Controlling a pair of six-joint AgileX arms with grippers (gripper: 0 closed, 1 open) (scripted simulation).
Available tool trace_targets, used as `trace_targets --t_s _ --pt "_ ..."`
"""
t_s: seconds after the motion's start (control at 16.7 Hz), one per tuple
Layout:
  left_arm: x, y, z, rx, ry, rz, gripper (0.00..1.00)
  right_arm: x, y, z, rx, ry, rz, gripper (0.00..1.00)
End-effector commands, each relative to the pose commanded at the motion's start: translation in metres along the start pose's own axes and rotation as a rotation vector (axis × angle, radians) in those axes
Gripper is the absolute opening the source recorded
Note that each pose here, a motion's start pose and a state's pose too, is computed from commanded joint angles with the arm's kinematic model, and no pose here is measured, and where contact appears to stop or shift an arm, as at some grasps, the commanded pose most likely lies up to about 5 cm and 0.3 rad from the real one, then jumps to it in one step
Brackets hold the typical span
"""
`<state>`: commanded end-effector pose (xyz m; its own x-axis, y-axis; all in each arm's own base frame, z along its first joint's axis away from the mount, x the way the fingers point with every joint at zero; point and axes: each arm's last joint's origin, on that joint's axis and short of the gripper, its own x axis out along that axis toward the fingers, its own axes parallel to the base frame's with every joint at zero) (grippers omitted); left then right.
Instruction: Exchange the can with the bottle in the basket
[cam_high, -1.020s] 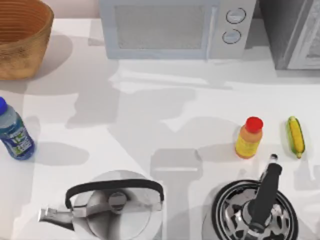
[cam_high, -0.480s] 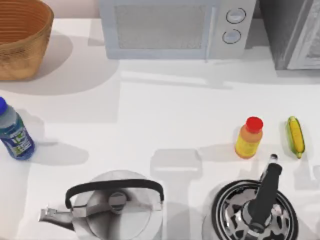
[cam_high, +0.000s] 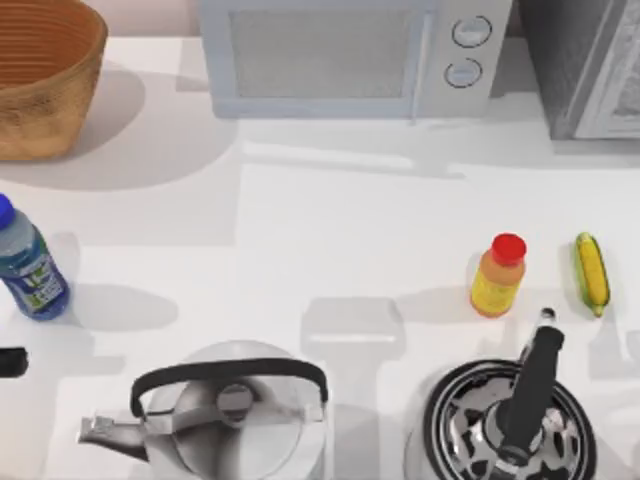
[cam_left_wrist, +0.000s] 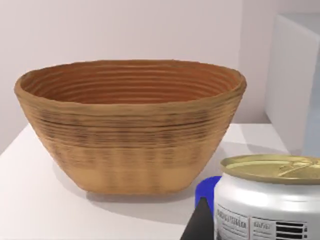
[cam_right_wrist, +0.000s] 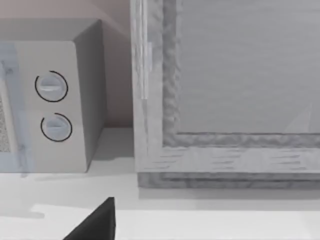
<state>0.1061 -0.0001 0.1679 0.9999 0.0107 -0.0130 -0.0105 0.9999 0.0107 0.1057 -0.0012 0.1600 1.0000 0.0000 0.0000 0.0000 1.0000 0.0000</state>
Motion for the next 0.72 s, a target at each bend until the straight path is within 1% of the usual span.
trace_targets --t_s 0.12,0.54,0.72 --pt "0.0 -0.001 -0.007 -0.01 -0.012 -0.01 0.0 0.0 0.0 0.0 0.0 0.0 0.0 1.0" --pt "0.0 -0.001 -0.007 -0.008 -0.007 -0.012 0.0 0.0 0.0 0.0 0.0 0.0 0.0 1.0" --pt "0.004 -0.004 0.004 -0.009 -0.005 -0.069 0.0 0.0 0.0 0.0 0.0 0.0 0.0 1.0"
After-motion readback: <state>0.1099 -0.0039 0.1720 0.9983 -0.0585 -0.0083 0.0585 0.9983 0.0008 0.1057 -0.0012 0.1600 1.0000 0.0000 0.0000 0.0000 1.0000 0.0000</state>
